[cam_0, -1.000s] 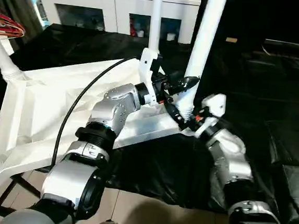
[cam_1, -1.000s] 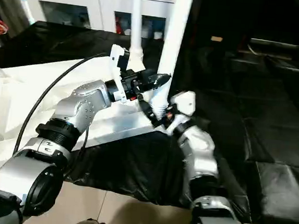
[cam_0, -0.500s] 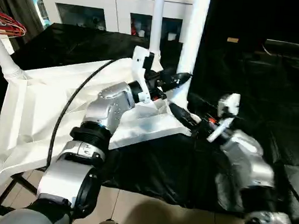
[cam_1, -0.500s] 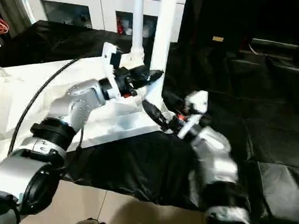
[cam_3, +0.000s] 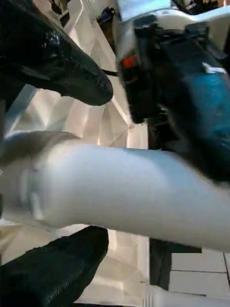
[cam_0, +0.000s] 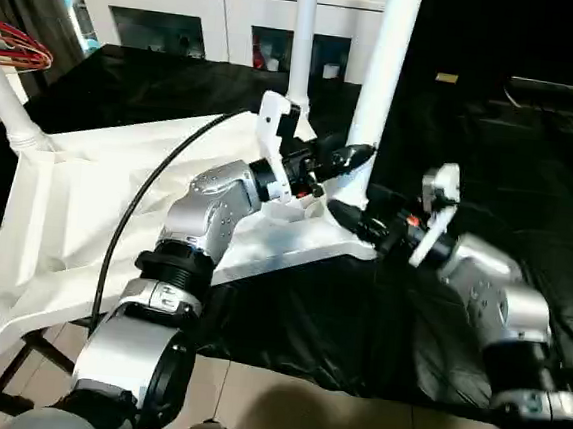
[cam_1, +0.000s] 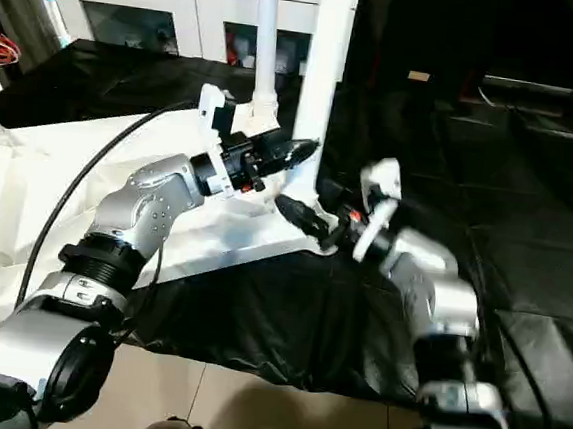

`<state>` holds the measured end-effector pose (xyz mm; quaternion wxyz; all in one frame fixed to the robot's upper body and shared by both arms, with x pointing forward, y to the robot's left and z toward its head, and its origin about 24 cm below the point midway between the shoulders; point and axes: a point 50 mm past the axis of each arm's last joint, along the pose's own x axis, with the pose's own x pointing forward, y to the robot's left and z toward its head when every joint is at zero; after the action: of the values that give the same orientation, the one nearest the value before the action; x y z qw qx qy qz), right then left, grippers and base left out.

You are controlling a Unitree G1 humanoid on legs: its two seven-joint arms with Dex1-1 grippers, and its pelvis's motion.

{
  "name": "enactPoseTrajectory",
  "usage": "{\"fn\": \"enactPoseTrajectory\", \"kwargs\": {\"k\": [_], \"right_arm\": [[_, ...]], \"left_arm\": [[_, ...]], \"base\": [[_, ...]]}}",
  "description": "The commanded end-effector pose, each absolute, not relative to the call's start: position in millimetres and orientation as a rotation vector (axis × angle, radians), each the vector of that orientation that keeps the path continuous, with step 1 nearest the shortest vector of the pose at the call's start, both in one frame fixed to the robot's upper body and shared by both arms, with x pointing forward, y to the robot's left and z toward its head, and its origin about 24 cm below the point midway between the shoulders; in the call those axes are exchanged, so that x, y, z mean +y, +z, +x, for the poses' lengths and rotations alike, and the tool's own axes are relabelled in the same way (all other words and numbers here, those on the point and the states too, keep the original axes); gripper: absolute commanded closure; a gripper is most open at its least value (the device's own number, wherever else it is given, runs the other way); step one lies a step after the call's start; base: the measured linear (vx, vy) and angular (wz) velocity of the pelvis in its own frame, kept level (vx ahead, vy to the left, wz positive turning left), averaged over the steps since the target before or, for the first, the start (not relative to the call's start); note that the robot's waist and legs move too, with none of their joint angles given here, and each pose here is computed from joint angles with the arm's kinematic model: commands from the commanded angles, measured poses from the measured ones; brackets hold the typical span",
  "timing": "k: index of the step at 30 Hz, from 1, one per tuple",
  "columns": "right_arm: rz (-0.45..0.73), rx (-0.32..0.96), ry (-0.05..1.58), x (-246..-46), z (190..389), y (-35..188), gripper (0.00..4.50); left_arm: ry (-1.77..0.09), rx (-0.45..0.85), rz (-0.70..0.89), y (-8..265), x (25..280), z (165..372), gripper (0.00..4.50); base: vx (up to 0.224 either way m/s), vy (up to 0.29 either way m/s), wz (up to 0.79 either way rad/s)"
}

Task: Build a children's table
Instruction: Insert table leg to table base

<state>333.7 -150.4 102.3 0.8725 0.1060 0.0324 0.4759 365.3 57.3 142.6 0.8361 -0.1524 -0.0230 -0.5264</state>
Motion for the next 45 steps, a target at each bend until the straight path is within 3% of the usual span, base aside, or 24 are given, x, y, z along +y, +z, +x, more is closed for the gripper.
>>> {"fn": "enactPoseTrajectory", "kwargs": {"k": [1,5,26,39,40,45], "right_arm": [[0.201,0.088,1.02,-150.2,335.6,106.8,0.0],[0.205,0.102,1.053,-148.1,337.9,112.5,0.0],[0.132,0.175,1.089,-147.6,339.6,106.6,1.96],[0.131,0.158,1.123,-145.4,336.5,105.5,2.51],[0.132,0.159,1.125,-145.4,336.3,105.5,2.52],[0.146,0.157,1.164,-143.6,331.2,105.2,2.52]], "left_arm": [[-1.149,-0.056,-0.305,144.5,55.4,361.3,2.57],[-1.183,-0.051,-0.293,142.7,53.2,356.5,2.57],[-1.184,-0.051,-0.297,143.6,54.3,354.1,2.57],[-1.182,-0.042,-0.316,143.7,56.0,354.0,2.57],[-1.183,-0.041,-0.317,143.7,56.1,354.0,2.22],[-1.231,-0.034,-0.366,148.9,56.5,351.6,1.65]], "base": [[0.0,0.0,0.0],[0.0,0.0,0.0],[0.0,0.0,0.0],[0.0,0.0,0.0],[0.0,0.0,0.0],[0.0,0.0,0.0]]}}
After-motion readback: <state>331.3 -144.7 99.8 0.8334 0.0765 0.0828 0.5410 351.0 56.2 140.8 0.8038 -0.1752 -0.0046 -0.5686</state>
